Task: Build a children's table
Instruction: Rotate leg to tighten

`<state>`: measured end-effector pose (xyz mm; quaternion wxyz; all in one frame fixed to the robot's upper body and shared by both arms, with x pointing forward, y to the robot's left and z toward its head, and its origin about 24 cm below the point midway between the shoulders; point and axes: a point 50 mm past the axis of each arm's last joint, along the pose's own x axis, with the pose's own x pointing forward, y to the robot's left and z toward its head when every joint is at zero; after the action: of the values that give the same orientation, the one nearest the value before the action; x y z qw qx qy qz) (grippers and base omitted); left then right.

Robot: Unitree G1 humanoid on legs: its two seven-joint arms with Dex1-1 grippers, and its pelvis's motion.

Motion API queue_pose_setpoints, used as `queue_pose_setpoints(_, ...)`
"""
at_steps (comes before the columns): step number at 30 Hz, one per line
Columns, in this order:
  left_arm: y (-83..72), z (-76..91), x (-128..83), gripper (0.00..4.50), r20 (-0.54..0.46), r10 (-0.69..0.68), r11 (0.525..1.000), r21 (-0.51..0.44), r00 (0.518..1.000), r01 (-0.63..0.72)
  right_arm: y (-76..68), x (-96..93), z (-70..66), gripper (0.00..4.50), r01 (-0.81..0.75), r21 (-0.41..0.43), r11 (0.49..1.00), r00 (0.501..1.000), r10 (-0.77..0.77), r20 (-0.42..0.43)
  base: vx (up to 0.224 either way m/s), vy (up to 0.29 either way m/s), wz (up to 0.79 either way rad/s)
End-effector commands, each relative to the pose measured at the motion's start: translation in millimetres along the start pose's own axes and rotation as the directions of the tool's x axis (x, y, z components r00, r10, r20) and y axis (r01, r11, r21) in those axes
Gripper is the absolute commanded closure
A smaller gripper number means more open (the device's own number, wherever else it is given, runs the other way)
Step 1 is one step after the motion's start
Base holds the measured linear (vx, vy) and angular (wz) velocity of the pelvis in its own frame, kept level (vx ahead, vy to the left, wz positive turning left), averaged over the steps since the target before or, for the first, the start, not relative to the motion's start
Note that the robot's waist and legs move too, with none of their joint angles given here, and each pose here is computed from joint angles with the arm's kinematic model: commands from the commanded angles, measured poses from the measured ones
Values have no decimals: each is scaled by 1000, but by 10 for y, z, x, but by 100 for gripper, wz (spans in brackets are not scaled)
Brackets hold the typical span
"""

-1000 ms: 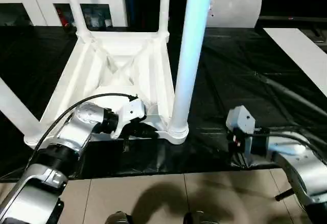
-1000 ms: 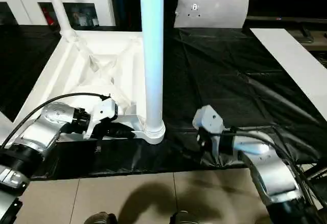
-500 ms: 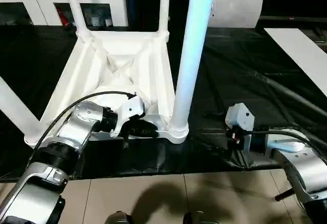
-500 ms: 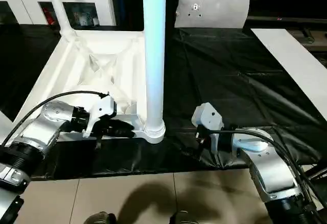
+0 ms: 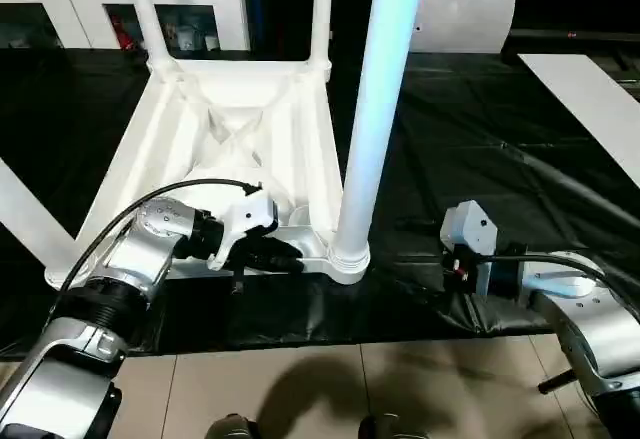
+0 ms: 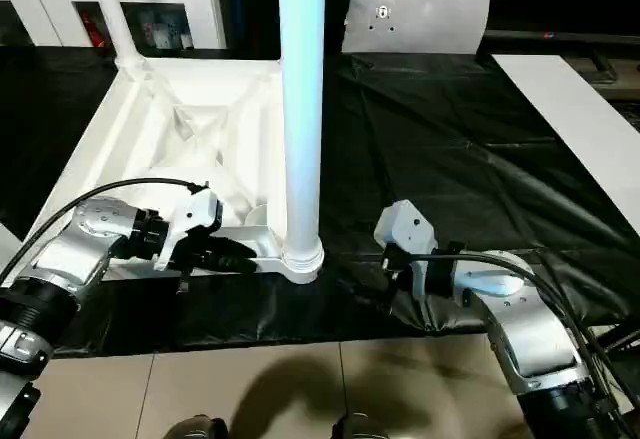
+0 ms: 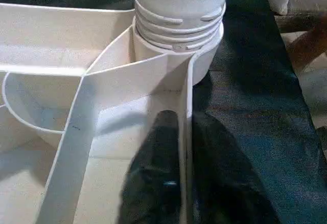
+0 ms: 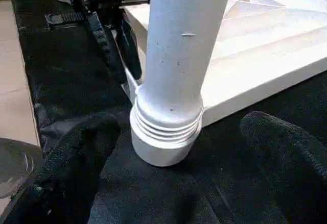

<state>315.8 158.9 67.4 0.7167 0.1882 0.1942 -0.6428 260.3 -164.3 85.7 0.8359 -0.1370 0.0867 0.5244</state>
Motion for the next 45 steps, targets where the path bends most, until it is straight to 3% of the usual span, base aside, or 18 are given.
queue_pose_setpoints(1, -21, -45, 0, 427, -19, -11, 1000, -9, 1000, 11, -25, 4, 42, 0, -4, -9, 1000, 1000, 4, 5, 0, 0, 0)
queue_pose_setpoints(12, -102, 30, 70, 440, -11, -114, 990, 78, 993, 114, -104, 84, 83, 0, -110, -39, 993, 994, 110, -7, 0, 0, 0)
queue_pose_setpoints(15, -148, 51, 100, 450, -28, -170, 979, 113, 985, 172, -157, 116, 88, 36, -167, -33, 985, 986, 167, 9, 0, 0, 0)
queue_pose_setpoints(19, -197, 71, 131, 450, -65, -235, 959, 146, 970, 243, -238, 176, 126, 52, -243, -8, 970, 969, 243, 41, 0, 0, 0)
queue_pose_setpoints(20, -197, 71, 131, 450, -65, -235, 959, 146, 970, 243, -238, 176, 126, 77, -243, -8, 970, 969, 243, 41, 0, 0, 0)
queue_pose_setpoints(24, -199, 85, 164, 450, -79, -244, 953, 165, 966, 254, -255, 237, 143, 85, -316, 33, 948, 948, 314, 60, 0, 0, 0)
queue_pose_setpoints(25, -193, 90, 172, 450, -79, -244, 953, 167, 967, 254, -249, 258, 146, 118, -349, 51, 936, 936, 346, 67, 0, 0, 0)
queue_pose_setpoints(29, -178, 98, 180, 450, -77, -240, 954, 167, 968, 250, -259, 304, 115, 136, -420, 78, 904, 907, 415, 66, 0, 0, 0)
queue_pose_setpoints(30, -177, 97, 179, 450, -78, -239, 954, 167, 968, 249, -262, 312, 107, 163, -424, 80, 902, 905, 420, 64, 0, 0, 0)
queue_pose_setpoints(34, -183, 86, 169, 450, -83, -242, 954, 163, 967, 252, -281, 349, 88, 175, -426, 90, 900, 904, 422, 65, 0, 0, 0)
queue_pose_setpoints(41, -191, 65, 160, 450, -91, -243, 955, 154, 966, 255, -302, 370, 60, 244, -433, 101, 896, 901, 429, 63, 0, 0, 0)
queue_pose_setpoints(45, -179, 67, 163, 450, -56, -216, 968, 119, 975, 222, -273, 370, 34, 254, -443, 104, 891, 897, 439, 61, 0, 0, 0)
